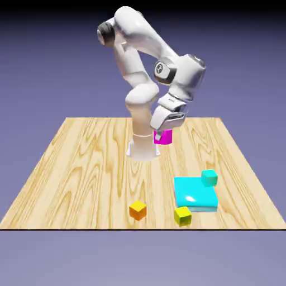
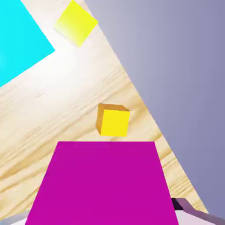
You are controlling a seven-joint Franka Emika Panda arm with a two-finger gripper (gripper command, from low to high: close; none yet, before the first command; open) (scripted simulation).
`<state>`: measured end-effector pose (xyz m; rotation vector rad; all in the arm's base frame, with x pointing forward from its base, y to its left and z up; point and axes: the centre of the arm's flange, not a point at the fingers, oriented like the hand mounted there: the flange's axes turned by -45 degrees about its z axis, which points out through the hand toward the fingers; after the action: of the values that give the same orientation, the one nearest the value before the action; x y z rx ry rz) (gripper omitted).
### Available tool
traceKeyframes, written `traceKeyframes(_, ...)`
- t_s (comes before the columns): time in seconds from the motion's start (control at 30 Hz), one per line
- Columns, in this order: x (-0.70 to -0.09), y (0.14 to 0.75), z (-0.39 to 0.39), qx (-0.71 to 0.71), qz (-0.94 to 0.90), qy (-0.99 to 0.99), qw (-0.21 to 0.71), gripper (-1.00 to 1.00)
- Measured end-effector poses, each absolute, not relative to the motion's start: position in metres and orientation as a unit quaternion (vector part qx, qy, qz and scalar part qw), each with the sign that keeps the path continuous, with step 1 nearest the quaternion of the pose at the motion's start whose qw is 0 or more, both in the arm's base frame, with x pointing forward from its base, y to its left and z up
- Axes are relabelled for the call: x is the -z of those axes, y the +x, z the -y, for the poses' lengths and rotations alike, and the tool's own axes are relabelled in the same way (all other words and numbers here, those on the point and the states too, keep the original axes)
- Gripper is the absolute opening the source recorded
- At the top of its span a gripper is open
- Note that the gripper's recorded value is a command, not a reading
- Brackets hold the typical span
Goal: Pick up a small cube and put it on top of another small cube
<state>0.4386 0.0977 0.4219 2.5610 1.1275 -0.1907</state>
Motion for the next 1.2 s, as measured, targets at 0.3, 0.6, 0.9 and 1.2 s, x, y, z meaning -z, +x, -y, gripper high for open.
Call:
traceKeyframes(0.3,-0.395,0.47,-0.068,0.095,-0.2,0.968,0.12,-1.0)
traceKeyframes(0.6,-0.339,0.503,-0.025,0.134,0.012,0.99,0.05,-1.0)
traceKeyframes(0.9,-0.262,0.521,0.04,0.19,0.243,0.951,-0.032,-1.0)
traceKeyframes(1.2,-0.165,0.51,0.048,0.21,0.328,0.918,-0.077,1.0)
